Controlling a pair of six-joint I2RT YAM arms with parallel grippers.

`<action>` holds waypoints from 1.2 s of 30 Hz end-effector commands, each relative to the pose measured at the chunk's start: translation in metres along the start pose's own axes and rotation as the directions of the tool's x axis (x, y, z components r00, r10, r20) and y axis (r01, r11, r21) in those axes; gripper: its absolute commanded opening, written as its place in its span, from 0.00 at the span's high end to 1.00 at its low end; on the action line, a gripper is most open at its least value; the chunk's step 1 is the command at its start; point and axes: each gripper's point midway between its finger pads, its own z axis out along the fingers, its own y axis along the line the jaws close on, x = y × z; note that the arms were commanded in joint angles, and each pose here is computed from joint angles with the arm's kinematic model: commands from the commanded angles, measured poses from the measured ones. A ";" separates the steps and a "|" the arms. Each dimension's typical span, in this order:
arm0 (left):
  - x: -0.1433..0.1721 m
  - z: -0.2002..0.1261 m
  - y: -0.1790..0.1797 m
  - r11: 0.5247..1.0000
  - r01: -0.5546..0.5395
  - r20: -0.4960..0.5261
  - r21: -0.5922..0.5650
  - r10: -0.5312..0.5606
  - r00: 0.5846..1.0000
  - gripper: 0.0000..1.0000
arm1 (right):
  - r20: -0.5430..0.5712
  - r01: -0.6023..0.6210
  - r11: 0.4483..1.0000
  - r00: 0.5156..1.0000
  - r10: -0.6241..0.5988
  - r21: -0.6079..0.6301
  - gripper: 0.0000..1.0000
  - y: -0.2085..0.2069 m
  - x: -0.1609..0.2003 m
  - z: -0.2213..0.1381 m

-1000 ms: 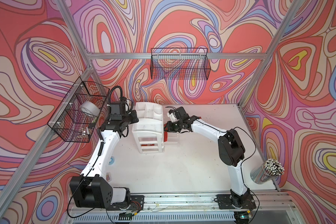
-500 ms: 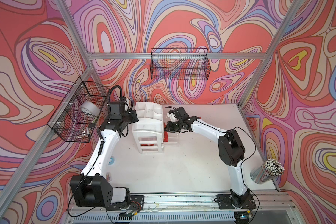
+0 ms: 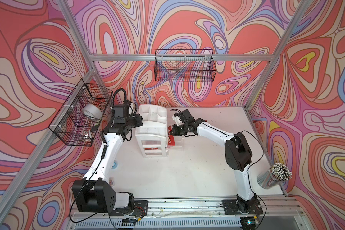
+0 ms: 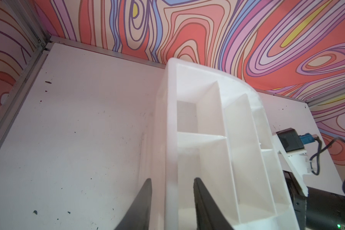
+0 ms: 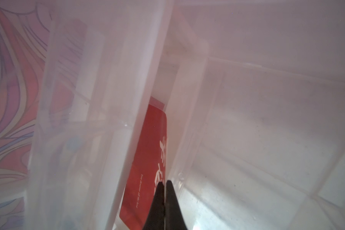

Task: Take the postcards out of the drawer
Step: Pick up the postcard from the drawer.

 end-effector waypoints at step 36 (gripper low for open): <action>-0.037 -0.062 -0.018 0.998 -0.053 0.164 0.019 0.049 0.985 0.57 | 0.201 0.181 0.977 0.959 -0.202 0.117 1.00 0.006 -0.077 -0.118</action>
